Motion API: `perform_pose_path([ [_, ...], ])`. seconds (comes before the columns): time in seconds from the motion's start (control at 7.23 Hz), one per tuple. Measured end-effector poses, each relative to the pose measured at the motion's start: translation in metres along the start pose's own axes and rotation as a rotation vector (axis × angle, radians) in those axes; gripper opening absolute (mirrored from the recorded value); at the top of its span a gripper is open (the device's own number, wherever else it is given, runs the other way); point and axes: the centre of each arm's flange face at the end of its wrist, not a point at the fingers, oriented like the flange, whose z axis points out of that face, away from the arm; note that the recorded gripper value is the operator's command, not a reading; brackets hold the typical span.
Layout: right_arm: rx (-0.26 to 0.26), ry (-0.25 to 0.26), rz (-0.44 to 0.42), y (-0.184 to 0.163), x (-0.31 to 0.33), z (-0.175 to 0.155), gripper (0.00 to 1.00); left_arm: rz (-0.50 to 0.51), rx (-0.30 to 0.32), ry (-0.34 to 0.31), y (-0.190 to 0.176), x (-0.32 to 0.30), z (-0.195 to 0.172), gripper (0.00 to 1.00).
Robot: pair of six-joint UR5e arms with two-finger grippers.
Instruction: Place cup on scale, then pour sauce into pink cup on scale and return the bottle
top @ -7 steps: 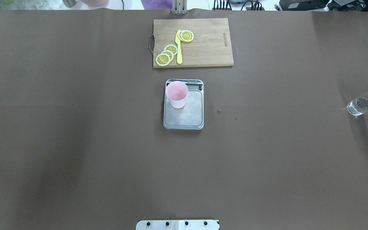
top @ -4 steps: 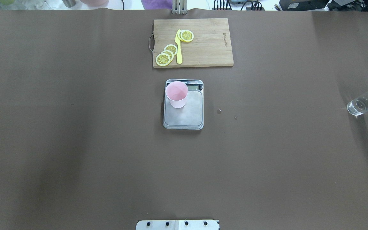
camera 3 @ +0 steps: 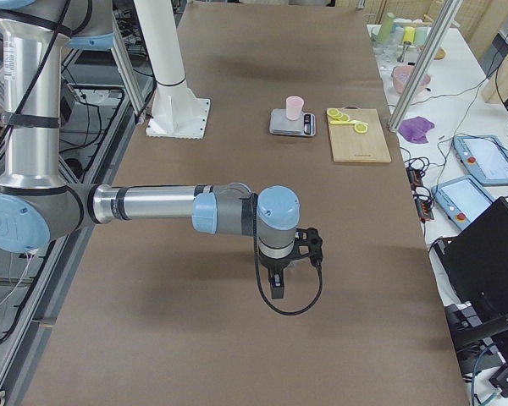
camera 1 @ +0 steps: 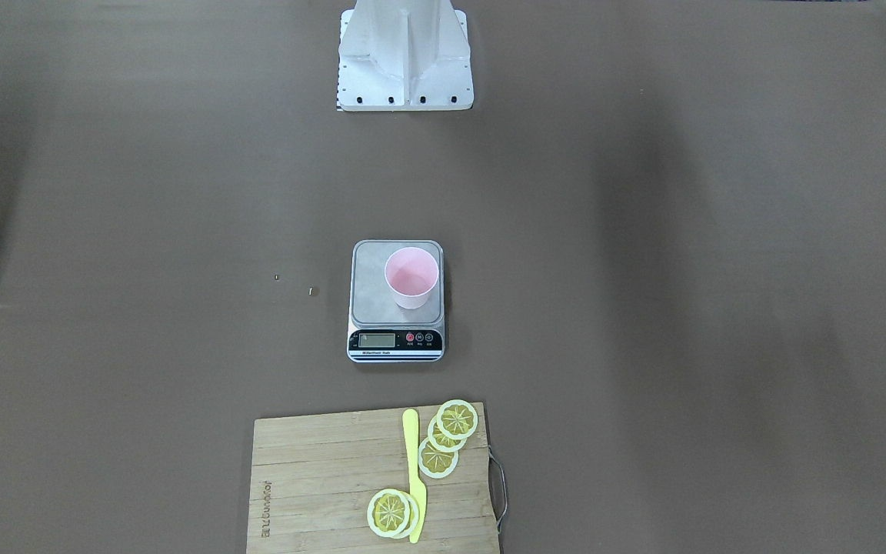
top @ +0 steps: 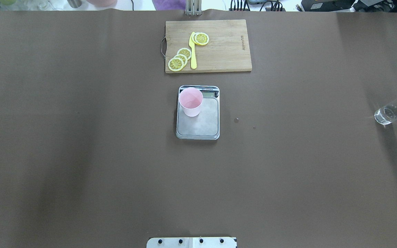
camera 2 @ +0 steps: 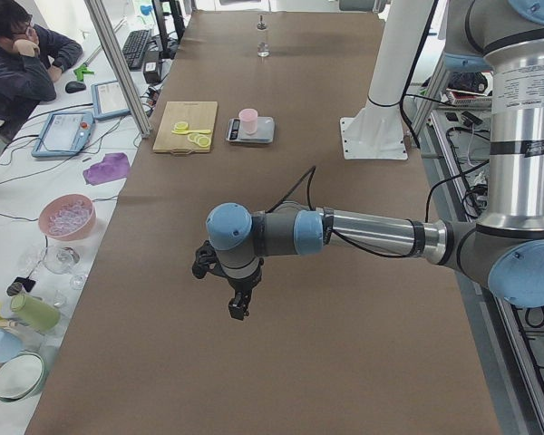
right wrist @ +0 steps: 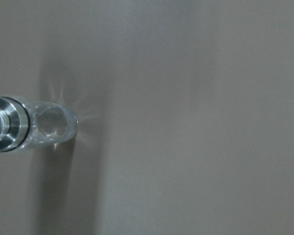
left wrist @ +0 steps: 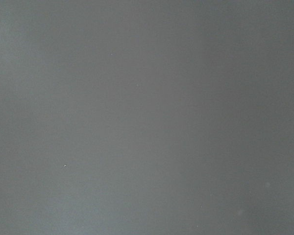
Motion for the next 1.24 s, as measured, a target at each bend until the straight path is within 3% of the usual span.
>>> perform_pose_path([
  [1.24,-0.003,-0.006,0.004,0.0048,-0.0002,0.0013,1.0,-0.022,-0.015,0.01,-0.0032,-0.0086,0.0086,0.98],
])
